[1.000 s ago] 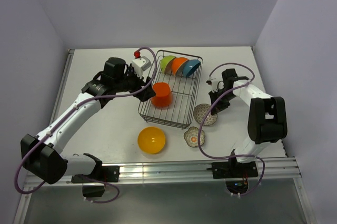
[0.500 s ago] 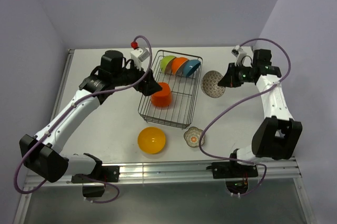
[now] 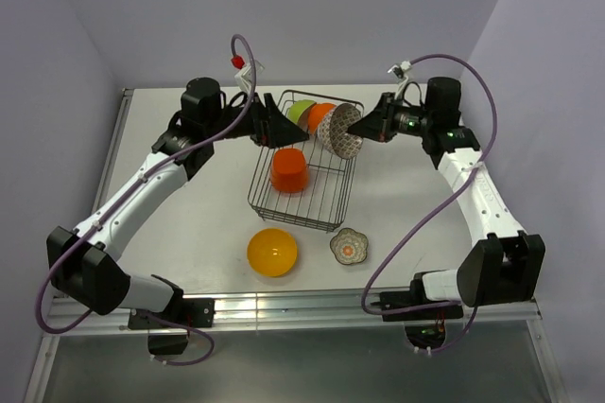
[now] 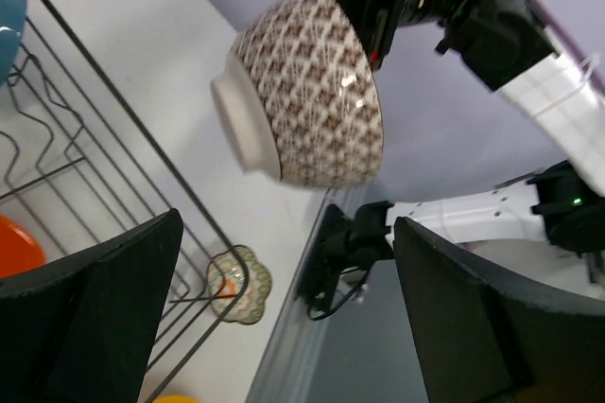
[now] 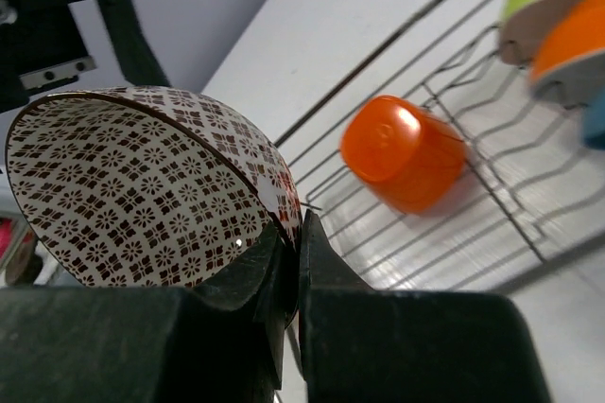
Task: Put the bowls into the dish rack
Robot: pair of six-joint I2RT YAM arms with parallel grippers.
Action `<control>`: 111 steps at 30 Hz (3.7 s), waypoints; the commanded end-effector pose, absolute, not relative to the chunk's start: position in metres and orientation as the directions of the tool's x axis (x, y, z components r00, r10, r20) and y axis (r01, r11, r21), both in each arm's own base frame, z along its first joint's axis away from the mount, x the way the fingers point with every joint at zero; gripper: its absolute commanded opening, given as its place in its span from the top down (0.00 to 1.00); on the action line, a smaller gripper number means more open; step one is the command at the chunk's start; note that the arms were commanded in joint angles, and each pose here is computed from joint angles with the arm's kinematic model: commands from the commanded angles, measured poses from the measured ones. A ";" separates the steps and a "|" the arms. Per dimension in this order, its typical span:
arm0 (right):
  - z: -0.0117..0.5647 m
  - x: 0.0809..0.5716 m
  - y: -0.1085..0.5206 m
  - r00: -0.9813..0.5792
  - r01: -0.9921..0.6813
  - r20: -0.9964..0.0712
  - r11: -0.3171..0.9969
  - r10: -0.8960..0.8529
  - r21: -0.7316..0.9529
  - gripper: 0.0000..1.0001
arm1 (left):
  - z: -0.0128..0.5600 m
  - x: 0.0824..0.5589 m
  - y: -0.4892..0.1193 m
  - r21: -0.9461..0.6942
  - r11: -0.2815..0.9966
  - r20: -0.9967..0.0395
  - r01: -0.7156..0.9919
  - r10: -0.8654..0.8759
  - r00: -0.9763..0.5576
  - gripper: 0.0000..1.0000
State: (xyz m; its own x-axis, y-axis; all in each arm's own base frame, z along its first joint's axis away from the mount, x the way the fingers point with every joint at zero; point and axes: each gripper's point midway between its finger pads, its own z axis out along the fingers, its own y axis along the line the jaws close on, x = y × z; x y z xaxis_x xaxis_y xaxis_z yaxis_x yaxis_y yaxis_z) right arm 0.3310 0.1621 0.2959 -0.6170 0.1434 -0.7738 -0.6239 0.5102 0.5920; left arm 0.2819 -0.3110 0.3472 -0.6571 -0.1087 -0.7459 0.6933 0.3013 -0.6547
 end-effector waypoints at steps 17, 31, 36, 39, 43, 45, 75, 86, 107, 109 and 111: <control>0.330 0.326 0.208 -0.533 -0.728 -0.834 0.427 0.141 0.537 1.00 | 0.375 0.268 -0.340 -0.790 0.099 -0.612 0.604 -0.173 -0.772 0.01; 0.318 0.334 0.210 -0.530 -0.705 -0.841 0.496 0.107 0.508 1.00 | 0.385 0.263 -0.351 -0.754 0.099 -0.656 0.649 -0.158 -0.738 0.15; 0.318 0.335 0.211 -0.523 -0.701 -0.847 0.516 0.098 0.492 1.00 | 0.385 0.264 -0.354 -0.760 0.097 -0.649 0.642 -0.159 -0.744 0.18; 0.316 0.336 0.212 -0.523 -0.699 -0.847 0.522 0.092 0.488 1.00 | 0.386 0.264 -0.355 -0.755 0.100 -0.655 0.648 -0.159 -0.739 0.15; 0.315 0.336 0.213 -0.525 -0.698 -0.847 0.527 0.085 0.485 1.00 | 0.385 0.265 -0.357 -0.744 0.111 -0.668 0.659 -0.156 -0.728 0.21; 0.314 0.335 0.214 -0.527 -0.699 -0.846 0.527 0.078 0.484 1.00 | 0.383 0.265 -0.357 -0.742 0.123 -0.671 0.660 -0.154 -0.726 0.30; 0.308 0.322 0.212 -0.598 -0.674 -0.801 0.525 0.026 0.520 0.29 | 0.322 0.306 -0.310 -0.806 0.286 -0.581 0.518 -0.214 -0.785 1.00; 0.285 0.334 0.184 -0.669 -0.568 -0.739 0.586 0.080 0.578 0.03 | 0.285 0.324 -0.296 -0.769 0.414 -0.592 0.488 -0.172 -0.787 1.00; 0.196 0.346 0.153 -0.818 -0.366 -0.574 0.737 0.037 0.569 0.22 | 0.247 0.342 -0.286 -0.637 0.569 -0.656 0.519 -0.048 -0.753 1.00; 0.189 0.347 0.148 -0.826 -0.347 -0.562 0.756 0.034 0.555 0.27 | 0.250 0.344 -0.286 -0.612 0.579 -0.678 0.539 -0.033 -0.734 1.00; 0.179 0.348 0.146 -0.841 -0.327 -0.541 0.770 0.028 0.548 0.30 | 0.254 0.344 -0.289 -0.596 0.578 -0.694 0.557 -0.022 -0.720 1.00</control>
State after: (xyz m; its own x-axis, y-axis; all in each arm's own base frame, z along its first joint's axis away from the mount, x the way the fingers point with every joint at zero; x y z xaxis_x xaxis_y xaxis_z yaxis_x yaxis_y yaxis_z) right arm 0.3454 0.1555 0.1958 -0.8281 0.0435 -0.5589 -0.3560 0.7292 0.5843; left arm 0.3321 -0.2787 0.2092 -0.8251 -0.0280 -0.5643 0.4290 0.6189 -0.6580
